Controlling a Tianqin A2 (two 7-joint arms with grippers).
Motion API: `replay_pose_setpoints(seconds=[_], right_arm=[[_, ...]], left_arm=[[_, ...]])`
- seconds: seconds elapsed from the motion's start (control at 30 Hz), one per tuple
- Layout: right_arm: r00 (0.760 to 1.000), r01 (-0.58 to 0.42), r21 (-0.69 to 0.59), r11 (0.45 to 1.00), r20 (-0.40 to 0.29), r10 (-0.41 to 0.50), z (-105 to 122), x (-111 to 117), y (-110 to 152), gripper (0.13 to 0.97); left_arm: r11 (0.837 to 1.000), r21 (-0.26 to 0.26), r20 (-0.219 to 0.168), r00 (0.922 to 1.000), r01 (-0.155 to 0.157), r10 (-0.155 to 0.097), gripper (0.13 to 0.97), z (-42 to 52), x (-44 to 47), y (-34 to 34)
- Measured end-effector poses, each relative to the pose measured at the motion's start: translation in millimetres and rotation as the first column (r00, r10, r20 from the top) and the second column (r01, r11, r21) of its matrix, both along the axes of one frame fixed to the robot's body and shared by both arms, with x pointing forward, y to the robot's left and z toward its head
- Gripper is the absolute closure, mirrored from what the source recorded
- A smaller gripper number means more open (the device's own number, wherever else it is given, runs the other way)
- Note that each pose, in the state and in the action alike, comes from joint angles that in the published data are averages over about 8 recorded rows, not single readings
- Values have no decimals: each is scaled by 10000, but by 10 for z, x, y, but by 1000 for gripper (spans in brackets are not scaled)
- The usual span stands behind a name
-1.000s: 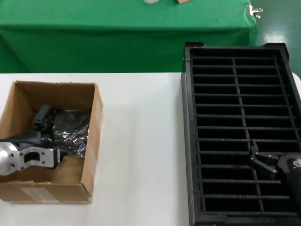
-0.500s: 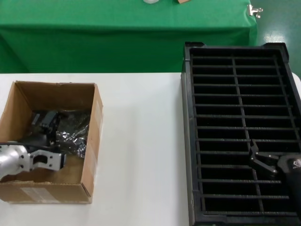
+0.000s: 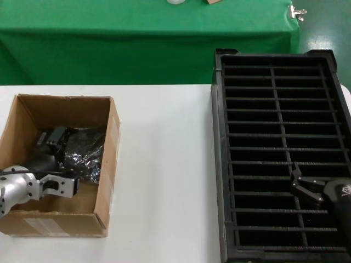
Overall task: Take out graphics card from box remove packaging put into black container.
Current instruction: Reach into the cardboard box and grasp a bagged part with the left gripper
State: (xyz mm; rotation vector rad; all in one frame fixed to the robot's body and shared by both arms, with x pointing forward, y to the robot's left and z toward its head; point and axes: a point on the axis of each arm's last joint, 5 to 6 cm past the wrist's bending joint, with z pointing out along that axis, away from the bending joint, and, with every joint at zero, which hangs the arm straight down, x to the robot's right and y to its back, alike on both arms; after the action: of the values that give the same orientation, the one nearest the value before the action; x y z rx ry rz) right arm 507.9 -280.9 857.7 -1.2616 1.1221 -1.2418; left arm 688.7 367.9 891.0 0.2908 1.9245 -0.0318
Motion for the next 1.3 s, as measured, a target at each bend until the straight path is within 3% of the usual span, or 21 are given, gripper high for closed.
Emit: replay_pose_setpoints(seconds=[0.3,0.63,0.87,1.0,1.3], right_arm=[[10000,0,0,10000,0,0,0,0,0,130],[10000,0,0,10000,0,0,0,0,0,130],[10000,0,0,10000,0,0,0,0,0,130],[10000,0,0,10000,0,0,0,0,0,130],[10000,0,0,10000,0,0,0,0,0,130]], left_arm=[[9999,135,377,9993,41,-46,234,-23,-1,-34],[9996,273,691,9976,-58,39,411,9,19,-40],[9996,267,703,9975,-97,78,597,38,-21,-25],[9996,245,705,9974,-132,115,597,53,-62,-6],[9995,162,768,9967,-261,248,783,84,-126,45]])
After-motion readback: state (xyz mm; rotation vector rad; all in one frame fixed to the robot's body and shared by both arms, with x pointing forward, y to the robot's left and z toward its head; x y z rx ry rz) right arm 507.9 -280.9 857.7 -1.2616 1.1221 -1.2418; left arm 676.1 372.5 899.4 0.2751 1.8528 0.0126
